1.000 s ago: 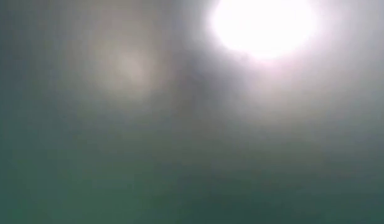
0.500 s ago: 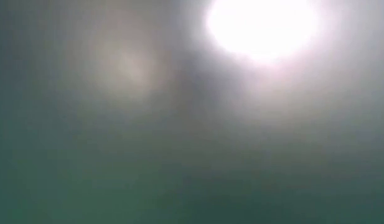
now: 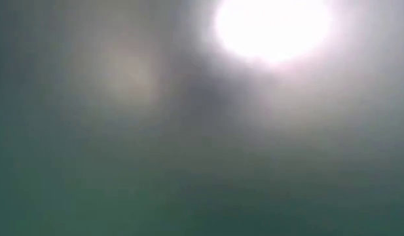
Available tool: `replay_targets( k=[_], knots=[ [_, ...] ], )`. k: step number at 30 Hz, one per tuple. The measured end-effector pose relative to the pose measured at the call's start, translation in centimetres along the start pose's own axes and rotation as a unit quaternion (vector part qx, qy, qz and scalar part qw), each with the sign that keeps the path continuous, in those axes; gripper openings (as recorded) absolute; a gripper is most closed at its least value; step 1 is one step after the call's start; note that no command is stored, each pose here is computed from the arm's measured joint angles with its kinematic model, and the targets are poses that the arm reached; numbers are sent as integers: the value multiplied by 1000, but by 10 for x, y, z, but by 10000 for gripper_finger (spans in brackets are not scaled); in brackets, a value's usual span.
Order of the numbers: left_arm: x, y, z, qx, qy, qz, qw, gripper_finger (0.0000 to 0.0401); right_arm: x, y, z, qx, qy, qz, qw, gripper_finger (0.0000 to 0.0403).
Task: Pick and place pill bottles into a basket
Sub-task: Put the white pill bottle into the bin
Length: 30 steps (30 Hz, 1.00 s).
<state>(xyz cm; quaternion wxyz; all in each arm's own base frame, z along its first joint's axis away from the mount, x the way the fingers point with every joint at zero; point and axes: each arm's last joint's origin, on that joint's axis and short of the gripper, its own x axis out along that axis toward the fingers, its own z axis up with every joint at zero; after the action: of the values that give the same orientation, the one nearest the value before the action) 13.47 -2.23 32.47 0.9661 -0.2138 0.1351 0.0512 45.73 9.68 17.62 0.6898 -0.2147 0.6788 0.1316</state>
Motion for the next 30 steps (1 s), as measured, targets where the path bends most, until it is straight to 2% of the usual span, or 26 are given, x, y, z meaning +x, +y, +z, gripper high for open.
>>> replay_targets(
  k=[12,15,22,30],
  knots=[
    [0,0,0,0,0,0,1000,90,19,2,2,4,21,24,999,248],
    [0,0,0,0,0,0,1000,90,19,0,1,12,24,21,999,229],
    [0,0,0,-1,0,0,1000,90,18,-4,-3,43,36,18,998,143],
    [0,0,0,-1,0,0,1000,90,14,-1,-14,66,94,24,993,140]
  ],
)
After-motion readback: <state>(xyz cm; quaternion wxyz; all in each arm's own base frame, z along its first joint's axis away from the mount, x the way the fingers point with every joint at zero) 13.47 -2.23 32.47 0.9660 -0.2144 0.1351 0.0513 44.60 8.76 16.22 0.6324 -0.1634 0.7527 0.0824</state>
